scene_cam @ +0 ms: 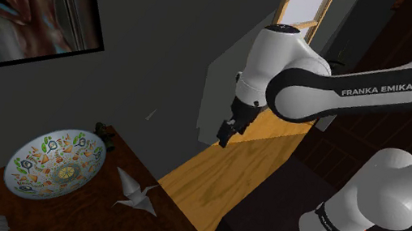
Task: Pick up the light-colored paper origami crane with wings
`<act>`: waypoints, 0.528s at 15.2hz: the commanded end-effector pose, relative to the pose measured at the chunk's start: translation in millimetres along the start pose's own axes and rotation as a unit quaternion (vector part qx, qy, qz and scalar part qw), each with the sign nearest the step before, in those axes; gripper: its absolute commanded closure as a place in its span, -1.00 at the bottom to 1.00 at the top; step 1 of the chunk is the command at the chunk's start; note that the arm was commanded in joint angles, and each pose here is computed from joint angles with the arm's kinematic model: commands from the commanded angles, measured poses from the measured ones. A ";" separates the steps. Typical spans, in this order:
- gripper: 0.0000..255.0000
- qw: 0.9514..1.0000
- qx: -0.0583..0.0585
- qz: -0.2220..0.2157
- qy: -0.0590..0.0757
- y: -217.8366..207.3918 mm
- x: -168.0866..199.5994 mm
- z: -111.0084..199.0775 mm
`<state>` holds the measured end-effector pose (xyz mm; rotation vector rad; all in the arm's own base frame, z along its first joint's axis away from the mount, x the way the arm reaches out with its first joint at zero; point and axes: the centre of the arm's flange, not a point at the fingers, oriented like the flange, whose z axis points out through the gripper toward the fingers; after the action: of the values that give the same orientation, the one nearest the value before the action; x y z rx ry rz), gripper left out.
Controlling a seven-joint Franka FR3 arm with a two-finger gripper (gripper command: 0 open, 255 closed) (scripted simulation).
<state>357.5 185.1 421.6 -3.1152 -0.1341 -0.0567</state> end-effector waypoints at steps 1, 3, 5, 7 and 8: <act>-1.00 1.000 0.000 0.003 0.004 -15.9 8.3 23.3; -1.00 1.000 -0.001 0.006 0.008 -30.8 17.6 42.6; -1.00 1.000 -0.001 0.009 0.011 -45.7 27.1 61.9; -1.00 1.000 -0.002 0.012 0.015 -60.4 36.9 81.2; -1.00 1.000 -0.002 0.014 0.017 -67.8 41.9 90.8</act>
<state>390.6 250.3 343.1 -3.1205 -0.0962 -0.1005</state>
